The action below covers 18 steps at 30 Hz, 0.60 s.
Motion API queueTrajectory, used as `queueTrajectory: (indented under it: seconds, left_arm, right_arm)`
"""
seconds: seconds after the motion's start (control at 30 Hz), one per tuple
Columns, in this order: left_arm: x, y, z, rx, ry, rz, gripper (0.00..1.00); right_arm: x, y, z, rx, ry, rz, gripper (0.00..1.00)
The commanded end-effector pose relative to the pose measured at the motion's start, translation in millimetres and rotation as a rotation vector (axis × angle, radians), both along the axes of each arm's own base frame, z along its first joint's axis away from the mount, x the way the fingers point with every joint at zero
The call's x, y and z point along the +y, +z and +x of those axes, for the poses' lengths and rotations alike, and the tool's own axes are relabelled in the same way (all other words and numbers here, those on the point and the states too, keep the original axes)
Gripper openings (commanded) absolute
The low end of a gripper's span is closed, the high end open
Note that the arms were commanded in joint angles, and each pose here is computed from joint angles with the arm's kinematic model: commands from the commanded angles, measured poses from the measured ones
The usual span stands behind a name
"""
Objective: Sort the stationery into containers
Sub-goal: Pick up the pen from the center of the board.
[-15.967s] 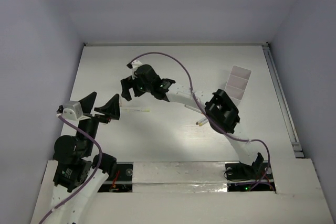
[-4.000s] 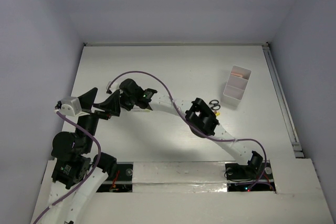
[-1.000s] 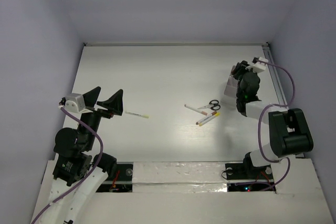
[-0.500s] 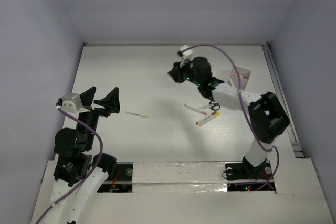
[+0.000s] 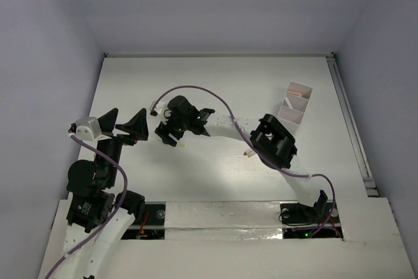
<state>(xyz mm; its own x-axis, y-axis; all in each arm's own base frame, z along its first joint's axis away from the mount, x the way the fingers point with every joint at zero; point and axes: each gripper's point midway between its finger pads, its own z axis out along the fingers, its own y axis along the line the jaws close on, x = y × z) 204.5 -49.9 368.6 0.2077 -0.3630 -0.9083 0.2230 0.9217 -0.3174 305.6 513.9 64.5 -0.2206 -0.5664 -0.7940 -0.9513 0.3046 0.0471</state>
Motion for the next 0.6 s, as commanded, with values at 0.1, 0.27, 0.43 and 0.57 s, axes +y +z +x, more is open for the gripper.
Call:
queueTrajectory:
  seconds: [0.1, 0.27, 0.43, 0.57]
  left_arm:
    - [1, 12, -5, -0.048, -0.005, -0.019, 0.99]
    - [1, 12, -6, -0.053, -0.007, -0.017, 0.99]
    - [2, 14, -8, -0.06, -0.007, -0.021, 0.99]
    - [2, 14, -8, -0.062, -0.007, -0.02, 0.99]
  right_arm:
    - [24, -7, -4, -0.045, 0.042, -0.102, 0.71]
    - [34, -33, -13, -0.049, 0.071, -0.167, 0.64]
    - [41, -40, -17, -0.069, 0.086, -0.192, 0.52]
    - [38, -50, -16, -0.061, 0.084, -0.222, 0.36]
